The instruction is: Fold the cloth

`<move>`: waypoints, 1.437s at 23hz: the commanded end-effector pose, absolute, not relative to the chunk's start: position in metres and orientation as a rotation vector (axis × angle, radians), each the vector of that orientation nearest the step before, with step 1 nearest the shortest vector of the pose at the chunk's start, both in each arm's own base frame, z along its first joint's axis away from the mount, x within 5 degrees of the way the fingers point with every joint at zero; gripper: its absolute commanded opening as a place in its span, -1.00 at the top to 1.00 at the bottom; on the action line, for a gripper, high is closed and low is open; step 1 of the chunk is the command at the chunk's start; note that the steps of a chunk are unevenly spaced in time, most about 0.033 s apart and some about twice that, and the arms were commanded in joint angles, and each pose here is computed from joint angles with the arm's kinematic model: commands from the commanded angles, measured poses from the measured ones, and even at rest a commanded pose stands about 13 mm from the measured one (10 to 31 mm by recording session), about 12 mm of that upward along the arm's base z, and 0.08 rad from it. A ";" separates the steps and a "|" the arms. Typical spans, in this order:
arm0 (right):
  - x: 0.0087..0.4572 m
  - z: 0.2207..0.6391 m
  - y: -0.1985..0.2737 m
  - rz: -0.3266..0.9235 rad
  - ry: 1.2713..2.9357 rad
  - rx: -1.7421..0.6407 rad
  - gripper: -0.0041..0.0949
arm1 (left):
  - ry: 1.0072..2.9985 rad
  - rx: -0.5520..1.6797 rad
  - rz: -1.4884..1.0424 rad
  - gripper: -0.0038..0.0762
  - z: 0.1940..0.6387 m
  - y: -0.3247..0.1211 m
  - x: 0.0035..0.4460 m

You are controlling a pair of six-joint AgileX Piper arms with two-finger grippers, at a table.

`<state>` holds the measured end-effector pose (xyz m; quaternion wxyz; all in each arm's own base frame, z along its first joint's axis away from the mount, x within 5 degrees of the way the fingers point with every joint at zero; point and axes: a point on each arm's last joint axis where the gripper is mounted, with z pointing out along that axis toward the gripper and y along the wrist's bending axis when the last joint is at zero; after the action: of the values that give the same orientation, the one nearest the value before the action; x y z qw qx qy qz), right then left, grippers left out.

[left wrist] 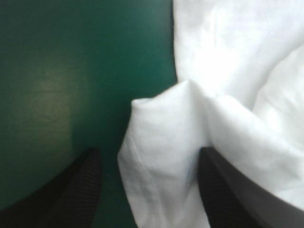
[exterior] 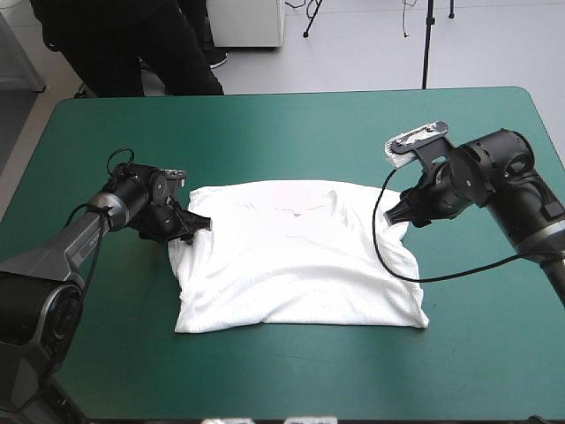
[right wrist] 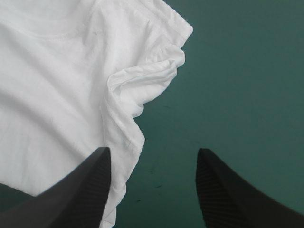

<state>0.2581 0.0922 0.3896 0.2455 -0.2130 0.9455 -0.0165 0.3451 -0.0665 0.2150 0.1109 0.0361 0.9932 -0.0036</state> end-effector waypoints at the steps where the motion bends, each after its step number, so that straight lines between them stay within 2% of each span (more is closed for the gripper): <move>1: 0.251 0.408 0.089 -0.040 2.500 -0.563 -0.12 | 2.845 0.099 -0.057 0.05 0.230 -0.069 0.349; 9: 0.250 0.407 0.089 -0.031 2.504 -0.563 -0.12 | 2.826 0.099 -0.061 0.91 0.231 -0.069 0.350; 10: 0.250 0.407 0.089 -0.031 2.504 -0.563 -0.12 | 2.828 0.099 -0.061 0.92 0.232 -0.069 0.349; 12: 0.250 0.407 0.089 -0.031 2.504 -0.563 -0.12 | 2.826 0.100 -0.074 0.93 0.240 -0.070 0.347; 14: 0.250 0.407 0.089 -0.031 2.504 -0.563 -0.12 | 2.769 0.122 -0.129 0.93 0.268 -0.077 0.342; 17: 0.250 0.407 0.089 -0.032 2.503 -0.565 -0.12 | 2.670 0.206 -0.284 0.93 0.303 -0.107 0.327; 21: 0.250 0.407 0.089 -0.031 2.509 -0.569 -0.12 | 2.697 0.289 -0.314 0.93 0.287 -0.134 0.328; 24: 0.249 0.407 0.090 -0.022 2.516 -0.575 -0.12 | 2.737 0.324 -0.295 0.93 0.266 -0.138 0.337; 29: 0.249 0.407 0.090 -0.015 2.507 -0.583 -0.12 | 2.686 0.392 -0.281 0.92 0.264 -0.139 0.342; 31: 0.249 0.407 0.090 -0.017 2.504 -0.592 -0.12 | 2.675 0.421 -0.274 0.83 0.264 -0.140 0.343; 33: 0.248 0.409 0.090 -0.016 2.500 -0.591 -0.12 | 2.678 0.445 -0.278 0.51 0.265 -0.140 0.342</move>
<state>0.2574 0.0938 0.3891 0.2435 -0.2181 0.9450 -0.0082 0.3429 -0.1374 0.2380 0.1591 0.1538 0.9716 -0.0838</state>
